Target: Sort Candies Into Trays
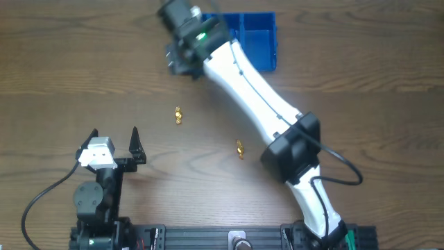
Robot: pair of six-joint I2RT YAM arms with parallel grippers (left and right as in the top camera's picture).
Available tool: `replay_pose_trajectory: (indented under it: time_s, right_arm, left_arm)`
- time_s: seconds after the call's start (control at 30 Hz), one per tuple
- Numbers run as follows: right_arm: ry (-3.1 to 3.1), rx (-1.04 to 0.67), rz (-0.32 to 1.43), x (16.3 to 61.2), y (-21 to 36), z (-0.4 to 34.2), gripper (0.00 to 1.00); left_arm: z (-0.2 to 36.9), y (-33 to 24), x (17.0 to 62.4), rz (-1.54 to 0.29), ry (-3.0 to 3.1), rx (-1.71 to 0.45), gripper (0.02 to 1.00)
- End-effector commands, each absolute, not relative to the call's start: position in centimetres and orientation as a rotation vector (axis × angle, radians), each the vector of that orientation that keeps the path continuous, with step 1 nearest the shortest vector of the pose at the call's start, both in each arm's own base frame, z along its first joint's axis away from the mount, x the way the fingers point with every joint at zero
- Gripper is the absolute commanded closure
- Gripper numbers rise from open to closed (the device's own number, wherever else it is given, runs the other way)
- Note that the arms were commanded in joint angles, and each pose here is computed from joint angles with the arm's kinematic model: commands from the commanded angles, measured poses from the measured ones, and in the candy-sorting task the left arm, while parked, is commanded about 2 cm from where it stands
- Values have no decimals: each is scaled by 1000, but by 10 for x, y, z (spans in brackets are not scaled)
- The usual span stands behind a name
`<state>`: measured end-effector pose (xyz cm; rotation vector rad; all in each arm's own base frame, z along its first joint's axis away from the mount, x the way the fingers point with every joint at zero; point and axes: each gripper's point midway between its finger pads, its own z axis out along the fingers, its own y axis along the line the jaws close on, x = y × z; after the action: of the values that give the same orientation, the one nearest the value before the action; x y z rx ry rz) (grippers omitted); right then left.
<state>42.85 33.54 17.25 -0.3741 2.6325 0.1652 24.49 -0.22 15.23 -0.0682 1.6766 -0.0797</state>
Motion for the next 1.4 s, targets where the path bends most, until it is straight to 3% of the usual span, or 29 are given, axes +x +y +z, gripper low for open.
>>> replay_pose_trajectory:
  time_s: [0.03,0.2,0.5,0.67,0.87,1.1,1.27,1.4]
  right_arm:
    - [2737,-321,128,402,351,135,148]
    - [2869,-247,41,372,362,76,150]
    - [3006,-254,15,348,378,6,180]
    - [3019,-239,23,345,380,3,270]
    - [3005,-227,45,348,384,3,522]
    - [3006,-199,37,349,383,2,632]
    - [3018,-188,17,347,381,-4,647]
    - [3019,-187,15,347,381,-4,746]
  left_arm:
    - [136,-2,244,-79,1728,-66,20]
    - [136,-2,244,-79,1728,-66,20]
    - [136,-2,244,-79,1728,-66,20]
    - [136,-2,244,-79,1728,-66,20]
    - [136,-2,244,-79,1728,-66,23]
    - [136,-2,244,-79,1728,-66,20]
    - [136,-2,244,-79,1728,-66,20]
    - [136,-2,244,-79,1728,-66,20]
